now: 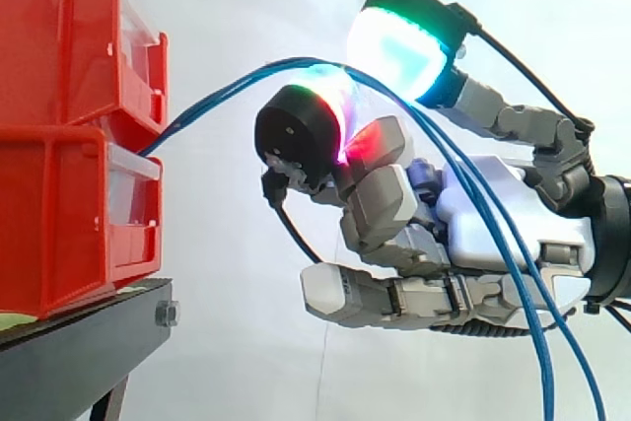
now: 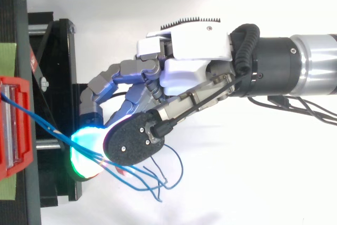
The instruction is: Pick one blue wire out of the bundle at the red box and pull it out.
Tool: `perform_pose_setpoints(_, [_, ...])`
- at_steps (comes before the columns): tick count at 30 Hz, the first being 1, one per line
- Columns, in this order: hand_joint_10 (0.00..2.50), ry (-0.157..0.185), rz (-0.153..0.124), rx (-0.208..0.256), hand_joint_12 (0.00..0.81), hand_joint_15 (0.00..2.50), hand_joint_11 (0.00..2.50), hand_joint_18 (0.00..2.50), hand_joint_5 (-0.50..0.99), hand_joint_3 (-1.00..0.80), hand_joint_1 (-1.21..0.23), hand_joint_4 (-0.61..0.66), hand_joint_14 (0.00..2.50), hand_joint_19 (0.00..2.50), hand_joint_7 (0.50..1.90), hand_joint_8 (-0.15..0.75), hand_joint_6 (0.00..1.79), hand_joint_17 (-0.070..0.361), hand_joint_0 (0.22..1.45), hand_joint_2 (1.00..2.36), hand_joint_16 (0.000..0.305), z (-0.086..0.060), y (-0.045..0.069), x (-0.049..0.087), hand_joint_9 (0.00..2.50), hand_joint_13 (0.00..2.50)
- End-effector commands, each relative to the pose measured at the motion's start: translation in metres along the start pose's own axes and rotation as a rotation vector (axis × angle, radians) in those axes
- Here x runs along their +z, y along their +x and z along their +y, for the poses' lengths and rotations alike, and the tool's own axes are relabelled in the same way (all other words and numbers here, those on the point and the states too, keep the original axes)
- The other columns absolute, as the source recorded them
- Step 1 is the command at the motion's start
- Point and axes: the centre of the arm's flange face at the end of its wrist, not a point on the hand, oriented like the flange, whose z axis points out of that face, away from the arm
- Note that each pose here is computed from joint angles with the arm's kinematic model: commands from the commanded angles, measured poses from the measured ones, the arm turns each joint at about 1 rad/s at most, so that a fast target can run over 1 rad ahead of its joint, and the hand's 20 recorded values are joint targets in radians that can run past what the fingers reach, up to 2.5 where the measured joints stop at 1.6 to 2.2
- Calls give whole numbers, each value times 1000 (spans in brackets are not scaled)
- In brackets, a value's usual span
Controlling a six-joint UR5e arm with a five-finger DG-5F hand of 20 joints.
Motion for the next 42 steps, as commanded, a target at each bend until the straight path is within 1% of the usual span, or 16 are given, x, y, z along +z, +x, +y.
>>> perform_pose_setpoints(1, [22, 0, 0, 0, 382, 912, 1079, 427, -166, -407, -624, 203, 29, 483, 976, 283, 793, 138, 548, 1008, 61, 0, 0, 0, 896, 874])
perform_pose_setpoints(4, [23, 0, 0, 0, 384, 913, 1086, 427, -165, -422, -629, 202, 27, 481, 975, 283, 796, 140, 540, 1006, 62, 0, 0, 0, 898, 878])
perform_pose_setpoints(7, [22, 2, -1, 0, 385, 906, 1077, 428, -167, -434, -697, 189, 28, 476, 982, 283, 805, 139, 544, 1006, 62, 0, 0, 0, 903, 882])
perform_pose_setpoints(8, [22, 2, -1, 0, 374, 908, 1076, 427, -175, -406, -726, 171, 27, 468, 995, 276, 819, 137, 568, 1008, 61, 0, 0, 0, 900, 880])
perform_pose_setpoints(9, [24, 0, 0, 0, 371, 898, 1090, 431, -185, -367, -746, 183, 28, 462, 973, 268, 838, 135, 590, 1011, 60, 0, 0, 0, 892, 878])
perform_pose_setpoints(12, [22, 0, 0, 0, 371, 908, 1100, 432, -197, -328, -757, 176, 28, 461, 933, 268, 854, 134, 602, 1014, 60, 0, 0, 0, 886, 876])
perform_pose_setpoints(20, [21, 0, 0, 0, 368, 901, 1097, 434, -210, -197, -739, 160, 28, 461, 903, 261, 866, 134, 613, 1020, 60, 0, 0, 0, 864, 873])
perform_pose_setpoints(27, [21, 1, 1, 0, 367, 906, 1106, 434, -208, -173, -730, 163, 28, 469, 894, 265, 865, 134, 614, 1020, 59, -1, 1, 0, 868, 873])
perform_pose_setpoints(29, [21, 2, 3, 0, 371, 913, 1106, 428, -203, -233, -674, 190, 28, 476, 882, 271, 858, 135, 584, 1017, 60, 0, 0, 0, 882, 872])
perform_pose_setpoints(32, [24, 3, 9, 0, 380, 920, 1084, 424, -177, -344, -589, 206, 27, 489, 942, 281, 808, 139, 547, 1012, 62, 0, 1, 0, 898, 877])
perform_pose_setpoints(36, [22, 5, 11, 2, 394, 917, 1079, 431, -165, -437, -546, 215, 27, 493, 969, 290, 788, 144, 518, 1005, 64, -1, 2, 0, 917, 886])
perform_pose_setpoints(41, [21, 5, 10, 2, 397, 905, 1076, 439, -157, -500, -585, 205, 27, 486, 984, 299, 798, 146, 503, 1000, 65, 0, 1, 0, 939, 898])
perform_pose_setpoints(42, [21, 6, 9, 2, 395, 909, 1076, 439, -158, -500, -630, 198, 25, 485, 983, 297, 813, 146, 503, 1000, 65, -1, 1, 0, 944, 900])
